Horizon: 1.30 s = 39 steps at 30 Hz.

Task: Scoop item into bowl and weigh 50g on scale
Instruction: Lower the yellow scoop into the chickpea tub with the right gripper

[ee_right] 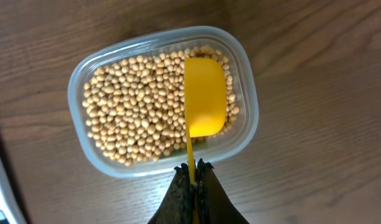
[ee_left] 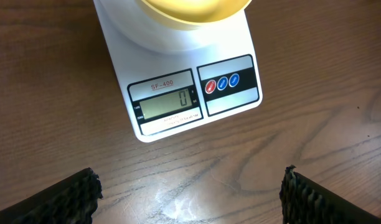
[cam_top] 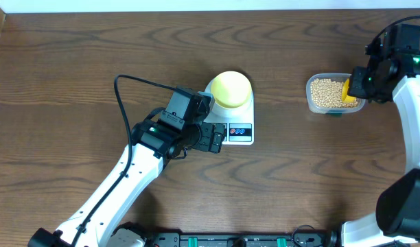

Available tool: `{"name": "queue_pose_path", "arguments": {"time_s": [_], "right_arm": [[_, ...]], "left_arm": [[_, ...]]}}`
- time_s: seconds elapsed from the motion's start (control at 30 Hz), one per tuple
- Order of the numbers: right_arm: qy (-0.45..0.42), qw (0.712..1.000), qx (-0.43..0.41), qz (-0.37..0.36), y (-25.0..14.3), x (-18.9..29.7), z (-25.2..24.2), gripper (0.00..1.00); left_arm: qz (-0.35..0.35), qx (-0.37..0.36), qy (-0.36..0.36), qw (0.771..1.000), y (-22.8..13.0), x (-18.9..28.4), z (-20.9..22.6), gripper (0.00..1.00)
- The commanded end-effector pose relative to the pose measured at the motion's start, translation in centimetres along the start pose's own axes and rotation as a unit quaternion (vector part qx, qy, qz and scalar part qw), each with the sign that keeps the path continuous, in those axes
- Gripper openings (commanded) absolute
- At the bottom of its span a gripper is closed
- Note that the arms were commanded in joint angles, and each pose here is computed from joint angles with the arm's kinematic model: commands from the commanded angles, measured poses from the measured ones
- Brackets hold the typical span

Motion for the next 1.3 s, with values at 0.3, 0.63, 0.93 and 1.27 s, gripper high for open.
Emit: {"name": "queue_pose_path", "arguments": {"time_s": [0.3, 0.63, 0.93, 1.27], "right_arm": [[0.025, 0.999, 0.000, 0.030, -0.2, -2.0, 0.9, 0.01], [0.064, 0.996, 0.012, 0.060, -1.3, -3.2, 1.3, 0.01], [0.133, 0.988, 0.012, 0.083, -1.6, -2.9, 1.3, 0.01], [0.192, 0.974, -0.025, 0.115, -2.3, -3.5, -0.5, 0.01]], "left_arm": [[-0.003, -0.003, -0.006, 1.000, -0.2, 0.2, -0.1, 0.95], [-0.003, -0.003, -0.006, 1.000, -0.2, 0.2, -0.1, 0.94], [-0.003, -0.003, -0.006, 1.000, -0.2, 0.2, -0.1, 0.94], [-0.003, -0.003, -0.006, 1.000, -0.2, 0.2, -0.1, 0.94]]}}
Point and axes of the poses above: each gripper's point midway between its finger pads, its own x axis back along the fingers, its own z axis along the line the jaws close on, y = z × x, the point moved 9 cm from there along x, back along the fingers, and after that the axes turned 13 degrees about -x, right-handed, at the moved point
